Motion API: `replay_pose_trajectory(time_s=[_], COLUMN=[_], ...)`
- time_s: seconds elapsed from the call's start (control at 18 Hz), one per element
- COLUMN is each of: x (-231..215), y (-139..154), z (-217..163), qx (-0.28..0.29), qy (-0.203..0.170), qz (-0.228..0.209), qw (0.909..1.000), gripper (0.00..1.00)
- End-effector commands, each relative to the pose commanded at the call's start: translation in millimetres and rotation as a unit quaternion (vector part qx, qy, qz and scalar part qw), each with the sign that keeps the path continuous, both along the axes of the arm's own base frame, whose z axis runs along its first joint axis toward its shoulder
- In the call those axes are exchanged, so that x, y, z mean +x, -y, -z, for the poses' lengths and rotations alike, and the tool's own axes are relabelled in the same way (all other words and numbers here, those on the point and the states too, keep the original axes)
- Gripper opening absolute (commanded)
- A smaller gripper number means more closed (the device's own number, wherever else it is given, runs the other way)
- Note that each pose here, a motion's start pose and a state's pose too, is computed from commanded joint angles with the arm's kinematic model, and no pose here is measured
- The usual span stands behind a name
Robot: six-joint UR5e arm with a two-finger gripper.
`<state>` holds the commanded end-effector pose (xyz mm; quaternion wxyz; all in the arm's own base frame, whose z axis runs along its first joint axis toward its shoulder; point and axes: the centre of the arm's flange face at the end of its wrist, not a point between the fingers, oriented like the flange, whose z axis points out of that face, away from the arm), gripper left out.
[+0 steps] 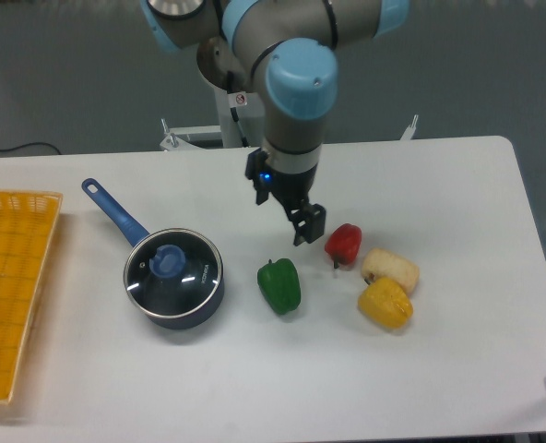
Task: Open the lid
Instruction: 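Move the gripper toward the glass lid on the saucepan, then lower the gripper onto the lid's blue knob and close on it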
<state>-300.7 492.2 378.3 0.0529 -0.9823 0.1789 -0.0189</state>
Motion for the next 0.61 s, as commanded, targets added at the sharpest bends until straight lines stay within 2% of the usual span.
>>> replay_pose_trajectory(time_s=[0.11,0.22,0.44,0.5,0.61], x=[22,38,71,74,78], y=[-12,-21,-46,-50,-50], z=[10,8,20,19,25], qx=[-0.006,-0.005,-0.038,-0.04,-0.045], qy=[0.003,0.006,-0.018,-0.016,-0.014], qz=[0.008,-0.035,-0.01,-0.031,-0.043], qw=[0.9999,0.9994,0.9991,0.9986,0.998], gripper=[1.0,1.0,1.0,1.0,1.0])
